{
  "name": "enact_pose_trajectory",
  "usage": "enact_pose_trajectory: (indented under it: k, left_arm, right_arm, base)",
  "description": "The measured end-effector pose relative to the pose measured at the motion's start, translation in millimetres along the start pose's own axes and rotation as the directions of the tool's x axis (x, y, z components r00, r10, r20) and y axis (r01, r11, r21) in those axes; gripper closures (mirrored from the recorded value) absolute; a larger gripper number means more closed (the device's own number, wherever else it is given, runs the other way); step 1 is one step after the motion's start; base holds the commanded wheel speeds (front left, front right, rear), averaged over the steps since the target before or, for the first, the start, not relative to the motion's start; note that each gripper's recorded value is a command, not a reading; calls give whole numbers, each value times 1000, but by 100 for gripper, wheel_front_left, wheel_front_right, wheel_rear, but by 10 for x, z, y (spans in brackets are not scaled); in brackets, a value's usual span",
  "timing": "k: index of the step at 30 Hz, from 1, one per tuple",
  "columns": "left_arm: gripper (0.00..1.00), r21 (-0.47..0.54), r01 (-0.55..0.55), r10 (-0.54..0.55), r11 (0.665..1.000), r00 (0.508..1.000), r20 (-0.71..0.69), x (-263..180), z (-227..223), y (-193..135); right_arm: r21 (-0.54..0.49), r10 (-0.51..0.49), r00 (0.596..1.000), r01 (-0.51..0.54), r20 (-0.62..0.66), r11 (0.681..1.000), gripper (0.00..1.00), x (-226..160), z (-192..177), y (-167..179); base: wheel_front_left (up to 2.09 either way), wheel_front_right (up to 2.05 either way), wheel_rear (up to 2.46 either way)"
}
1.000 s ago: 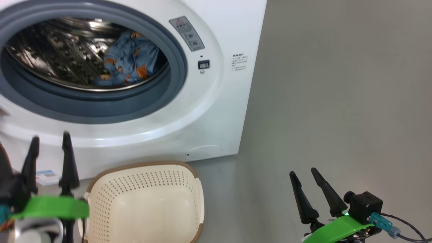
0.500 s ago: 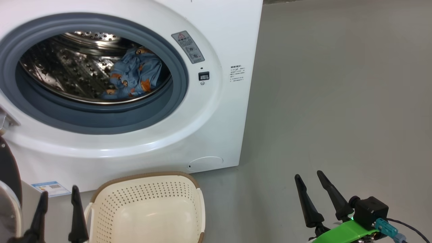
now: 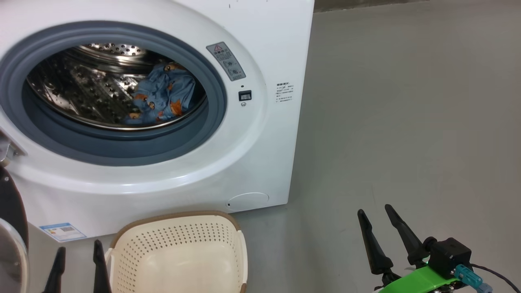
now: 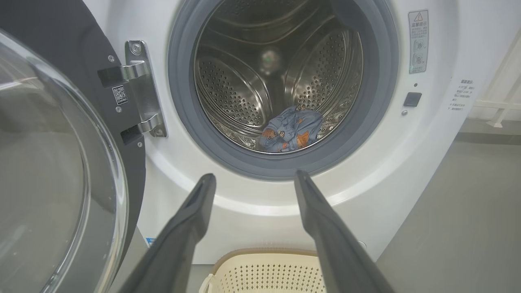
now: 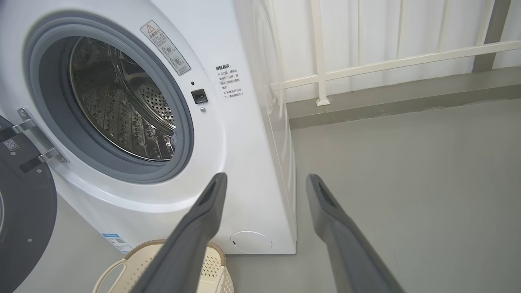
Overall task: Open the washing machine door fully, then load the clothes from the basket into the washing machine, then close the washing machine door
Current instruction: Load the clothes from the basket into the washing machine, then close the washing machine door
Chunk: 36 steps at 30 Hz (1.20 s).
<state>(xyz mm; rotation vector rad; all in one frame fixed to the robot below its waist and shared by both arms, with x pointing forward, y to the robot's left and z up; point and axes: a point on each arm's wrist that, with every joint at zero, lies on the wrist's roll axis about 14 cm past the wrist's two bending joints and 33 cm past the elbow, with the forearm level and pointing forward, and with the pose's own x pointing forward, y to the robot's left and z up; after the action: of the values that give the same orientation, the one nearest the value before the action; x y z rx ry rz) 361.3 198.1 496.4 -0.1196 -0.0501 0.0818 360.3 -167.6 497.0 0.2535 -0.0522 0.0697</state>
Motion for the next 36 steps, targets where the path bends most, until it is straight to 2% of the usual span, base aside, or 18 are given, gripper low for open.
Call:
enact_pose_trajectory:
  k: [36]
  left_arm:
    - [0,-16,8,-8,1000,1000,1,-97,14,-14]
  right_arm:
    - [-1,9,1000,-9,-4,1000,0,-69,-10,34]
  base:
    - [0,0,0]
